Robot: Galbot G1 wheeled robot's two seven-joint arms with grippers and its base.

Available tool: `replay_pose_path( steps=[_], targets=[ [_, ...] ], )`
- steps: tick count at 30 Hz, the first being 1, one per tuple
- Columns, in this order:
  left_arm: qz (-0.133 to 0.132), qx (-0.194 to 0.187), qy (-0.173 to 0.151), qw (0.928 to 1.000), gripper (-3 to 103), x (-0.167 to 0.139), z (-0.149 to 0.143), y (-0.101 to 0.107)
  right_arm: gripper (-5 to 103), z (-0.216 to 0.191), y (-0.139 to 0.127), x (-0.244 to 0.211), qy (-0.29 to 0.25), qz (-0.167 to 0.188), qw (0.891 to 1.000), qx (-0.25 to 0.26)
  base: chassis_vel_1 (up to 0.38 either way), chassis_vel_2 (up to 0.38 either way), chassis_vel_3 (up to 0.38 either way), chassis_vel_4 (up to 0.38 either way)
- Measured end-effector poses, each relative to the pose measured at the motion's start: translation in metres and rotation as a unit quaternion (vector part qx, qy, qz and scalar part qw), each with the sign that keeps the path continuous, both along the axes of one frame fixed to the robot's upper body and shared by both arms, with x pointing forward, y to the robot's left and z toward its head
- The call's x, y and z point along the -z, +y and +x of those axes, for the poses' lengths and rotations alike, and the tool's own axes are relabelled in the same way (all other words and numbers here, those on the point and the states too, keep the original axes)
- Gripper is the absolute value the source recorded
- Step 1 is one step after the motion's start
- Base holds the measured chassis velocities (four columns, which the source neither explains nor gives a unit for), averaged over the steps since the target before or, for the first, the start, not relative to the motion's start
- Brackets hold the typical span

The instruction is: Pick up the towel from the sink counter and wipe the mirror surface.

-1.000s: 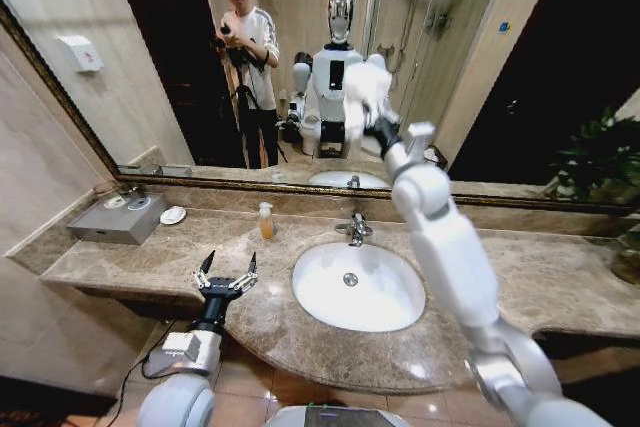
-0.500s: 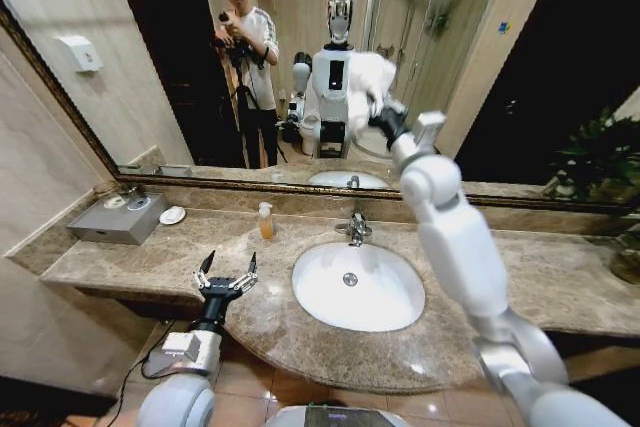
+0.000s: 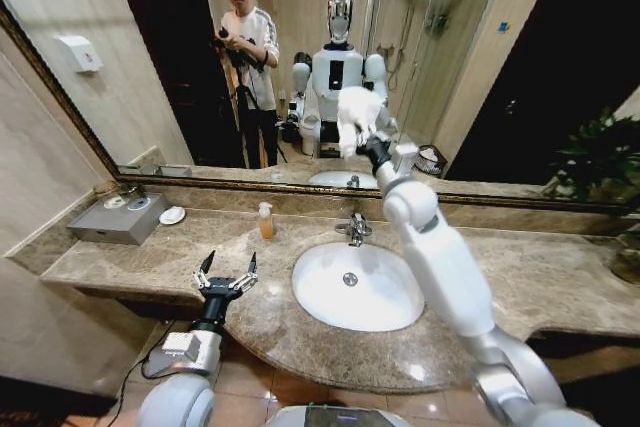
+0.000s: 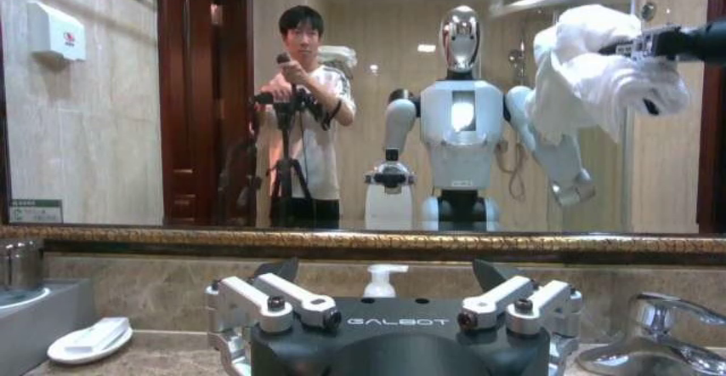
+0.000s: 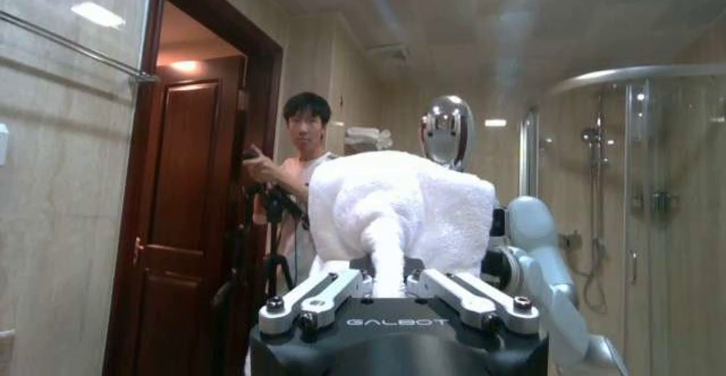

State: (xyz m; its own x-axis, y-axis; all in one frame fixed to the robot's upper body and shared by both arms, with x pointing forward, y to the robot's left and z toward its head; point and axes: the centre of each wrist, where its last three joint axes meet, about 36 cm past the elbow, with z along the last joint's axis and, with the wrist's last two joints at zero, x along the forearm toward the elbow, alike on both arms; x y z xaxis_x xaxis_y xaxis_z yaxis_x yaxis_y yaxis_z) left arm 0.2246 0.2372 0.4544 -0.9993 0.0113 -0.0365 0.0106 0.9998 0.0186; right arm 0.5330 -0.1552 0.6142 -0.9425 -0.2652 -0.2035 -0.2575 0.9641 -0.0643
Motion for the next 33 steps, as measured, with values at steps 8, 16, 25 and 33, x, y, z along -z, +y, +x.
replay_pose_path(
  steps=[8, 16, 25, 33],
  targets=[
    [0.000, 0.000, 0.000, 1.0000, 100, 0.000, 0.000, 0.000, 11, 0.007, -0.010, -0.088, -0.088, 0.011, 0.996, 0.015, 0.000, 0.000, 0.000, 0.000],
    [0.000, 0.000, 0.000, 1.0000, 100, 0.000, 0.000, 0.000, 11, 0.009, -0.003, -0.079, -0.076, 0.005, 0.997, 0.013, 0.000, 0.000, 0.000, 0.000],
    [0.000, 0.000, 0.000, 1.0000, 100, 0.000, 0.000, 0.000, 11, -0.001, 0.010, 0.029, 0.006, -0.023, 1.000, 0.008, 0.000, 0.000, 0.000, 0.000],
    [0.000, 0.000, 0.000, 1.0000, 100, 0.000, 0.000, 0.000, 11, -0.050, 0.055, 0.065, 0.012, -0.047, 0.997, -0.059, 0.000, 0.000, 0.000, 0.000]
  ],
)
